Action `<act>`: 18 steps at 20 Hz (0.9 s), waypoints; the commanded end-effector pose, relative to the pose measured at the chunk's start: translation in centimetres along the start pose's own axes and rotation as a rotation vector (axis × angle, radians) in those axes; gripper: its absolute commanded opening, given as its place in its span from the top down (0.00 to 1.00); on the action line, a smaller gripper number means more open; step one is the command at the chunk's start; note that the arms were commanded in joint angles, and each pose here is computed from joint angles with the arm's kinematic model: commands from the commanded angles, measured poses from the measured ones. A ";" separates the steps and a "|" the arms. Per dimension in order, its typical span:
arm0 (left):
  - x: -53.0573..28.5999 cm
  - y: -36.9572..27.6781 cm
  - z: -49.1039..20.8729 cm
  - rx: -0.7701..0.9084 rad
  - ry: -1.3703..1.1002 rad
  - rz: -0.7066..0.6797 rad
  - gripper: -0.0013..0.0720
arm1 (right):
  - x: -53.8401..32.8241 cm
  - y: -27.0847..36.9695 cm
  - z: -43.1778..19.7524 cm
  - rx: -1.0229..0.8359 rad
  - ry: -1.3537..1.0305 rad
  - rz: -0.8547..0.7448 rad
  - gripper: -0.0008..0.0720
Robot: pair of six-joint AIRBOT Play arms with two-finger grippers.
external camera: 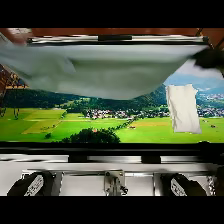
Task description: Fold the shirts.
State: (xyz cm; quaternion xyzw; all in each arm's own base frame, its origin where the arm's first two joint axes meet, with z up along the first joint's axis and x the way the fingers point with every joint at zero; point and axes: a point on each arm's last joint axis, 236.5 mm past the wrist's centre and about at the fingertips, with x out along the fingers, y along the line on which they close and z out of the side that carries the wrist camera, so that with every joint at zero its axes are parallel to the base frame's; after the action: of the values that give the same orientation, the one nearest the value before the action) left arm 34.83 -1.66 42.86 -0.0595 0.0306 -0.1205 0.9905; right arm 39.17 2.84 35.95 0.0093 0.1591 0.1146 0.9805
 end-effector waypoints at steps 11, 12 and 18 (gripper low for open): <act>-18.1 -12.3 13.9 0.296 -0.410 0.003 0.94 | -20.9 3.5 10.5 -0.149 -0.431 -0.189 0.91; -17.0 -11.3 12.3 0.277 -0.328 0.020 0.94 | -19.6 3.0 9.3 -0.145 -0.367 -0.193 0.91; -8.4 -4.3 -3.1 0.095 0.192 0.033 0.94 | -7.2 -2.4 -4.5 0.030 0.297 -0.194 0.91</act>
State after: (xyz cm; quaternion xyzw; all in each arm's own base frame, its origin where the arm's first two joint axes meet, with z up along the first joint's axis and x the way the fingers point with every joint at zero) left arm 22.21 -5.34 49.47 0.0290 -0.0164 -0.1067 0.9937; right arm 29.33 -0.07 42.80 -0.0400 0.1323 0.0247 0.9901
